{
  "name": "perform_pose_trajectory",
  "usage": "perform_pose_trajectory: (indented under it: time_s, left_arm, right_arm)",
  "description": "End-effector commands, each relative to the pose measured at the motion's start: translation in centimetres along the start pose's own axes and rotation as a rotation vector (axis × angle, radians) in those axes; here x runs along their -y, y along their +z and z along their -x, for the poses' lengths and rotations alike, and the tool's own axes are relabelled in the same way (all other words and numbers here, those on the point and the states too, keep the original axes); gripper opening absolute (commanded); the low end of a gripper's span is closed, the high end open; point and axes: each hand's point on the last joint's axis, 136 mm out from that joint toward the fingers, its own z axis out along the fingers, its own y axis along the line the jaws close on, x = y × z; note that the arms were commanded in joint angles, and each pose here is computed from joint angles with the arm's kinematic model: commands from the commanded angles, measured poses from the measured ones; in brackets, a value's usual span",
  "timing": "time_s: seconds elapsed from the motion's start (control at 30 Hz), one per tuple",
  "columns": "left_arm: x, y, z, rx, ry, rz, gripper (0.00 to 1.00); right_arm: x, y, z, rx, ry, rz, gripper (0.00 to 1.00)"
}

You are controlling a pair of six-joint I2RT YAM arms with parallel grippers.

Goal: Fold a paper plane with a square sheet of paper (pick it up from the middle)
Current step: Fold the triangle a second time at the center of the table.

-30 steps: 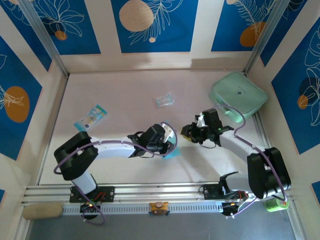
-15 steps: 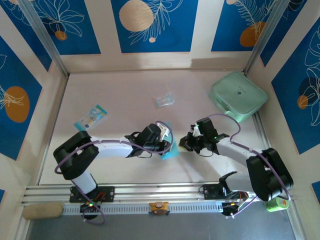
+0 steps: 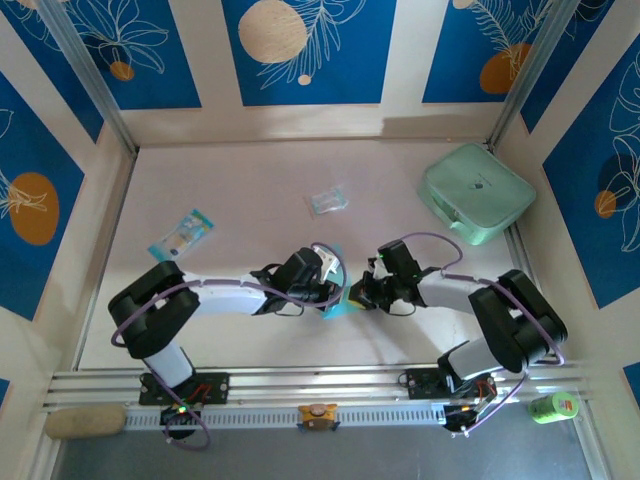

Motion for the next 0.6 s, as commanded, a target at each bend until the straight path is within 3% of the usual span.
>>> perform_pose_trajectory:
  time_s: [0.0,0.17,0.57]
  left_arm:
    - [-0.7,0.1,-0.2,-0.009,-0.027,0.004,0.0]
    - [-2.1,0.0,-0.4,-0.009,-0.057,0.004,0.0]
    - [-5.1,0.3,-1.0,0.004,-0.069,0.046,0.0]
  right_arm:
    - [1.1,0.4,-0.1,-0.015,-0.003,-0.073,0.02]
    - [4.6,0.3,-0.8,-0.022,0.006,-0.204,0.01]
    - [3.5,0.7,-0.7,-0.048,-0.019,-0.165,0.01]
